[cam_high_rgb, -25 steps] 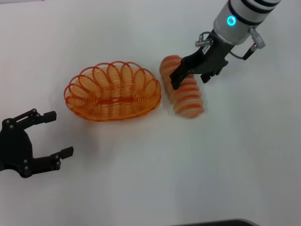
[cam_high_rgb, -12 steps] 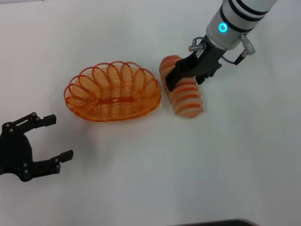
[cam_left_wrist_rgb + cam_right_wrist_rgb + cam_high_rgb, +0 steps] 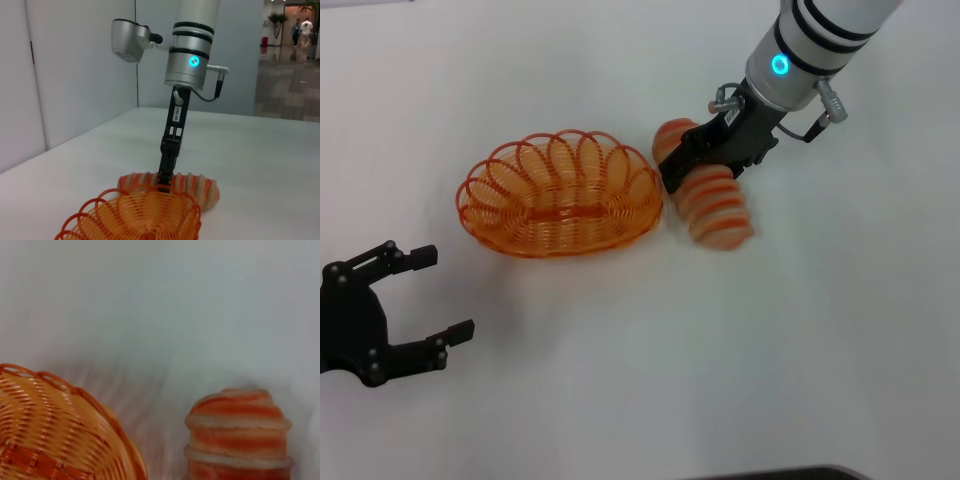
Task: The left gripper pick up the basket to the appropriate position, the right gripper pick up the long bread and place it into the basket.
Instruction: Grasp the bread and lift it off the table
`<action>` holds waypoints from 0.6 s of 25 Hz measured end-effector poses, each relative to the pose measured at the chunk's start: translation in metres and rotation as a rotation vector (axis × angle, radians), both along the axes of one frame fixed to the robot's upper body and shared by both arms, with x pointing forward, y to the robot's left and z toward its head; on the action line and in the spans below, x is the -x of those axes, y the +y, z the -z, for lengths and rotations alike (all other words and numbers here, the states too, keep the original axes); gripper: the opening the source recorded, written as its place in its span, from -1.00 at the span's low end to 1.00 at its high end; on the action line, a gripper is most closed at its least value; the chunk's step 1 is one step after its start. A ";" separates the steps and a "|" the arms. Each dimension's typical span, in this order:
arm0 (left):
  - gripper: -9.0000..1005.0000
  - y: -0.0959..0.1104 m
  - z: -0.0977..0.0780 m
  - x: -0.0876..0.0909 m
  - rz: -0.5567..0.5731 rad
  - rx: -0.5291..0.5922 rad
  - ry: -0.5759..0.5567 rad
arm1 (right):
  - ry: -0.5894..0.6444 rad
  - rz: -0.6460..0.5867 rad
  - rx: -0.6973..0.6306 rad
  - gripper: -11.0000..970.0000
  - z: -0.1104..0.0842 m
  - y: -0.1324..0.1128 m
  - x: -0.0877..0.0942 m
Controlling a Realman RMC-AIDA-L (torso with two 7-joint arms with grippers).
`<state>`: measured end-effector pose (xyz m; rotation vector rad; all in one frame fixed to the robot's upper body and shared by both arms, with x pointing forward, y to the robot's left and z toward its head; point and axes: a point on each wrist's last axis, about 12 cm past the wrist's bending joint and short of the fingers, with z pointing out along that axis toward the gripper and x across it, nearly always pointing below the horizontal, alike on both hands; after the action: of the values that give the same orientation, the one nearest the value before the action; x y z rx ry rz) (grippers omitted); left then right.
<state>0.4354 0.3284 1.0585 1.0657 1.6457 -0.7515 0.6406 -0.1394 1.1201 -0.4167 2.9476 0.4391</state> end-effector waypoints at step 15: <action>0.75 0.001 0.000 0.000 -0.007 -0.004 -0.001 | -0.032 0.019 -0.006 0.60 -0.006 -0.010 -0.004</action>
<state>0.4354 0.3292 1.0580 1.0626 1.6499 -0.7430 0.6447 -0.1495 1.1260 -0.3913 2.9161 0.4347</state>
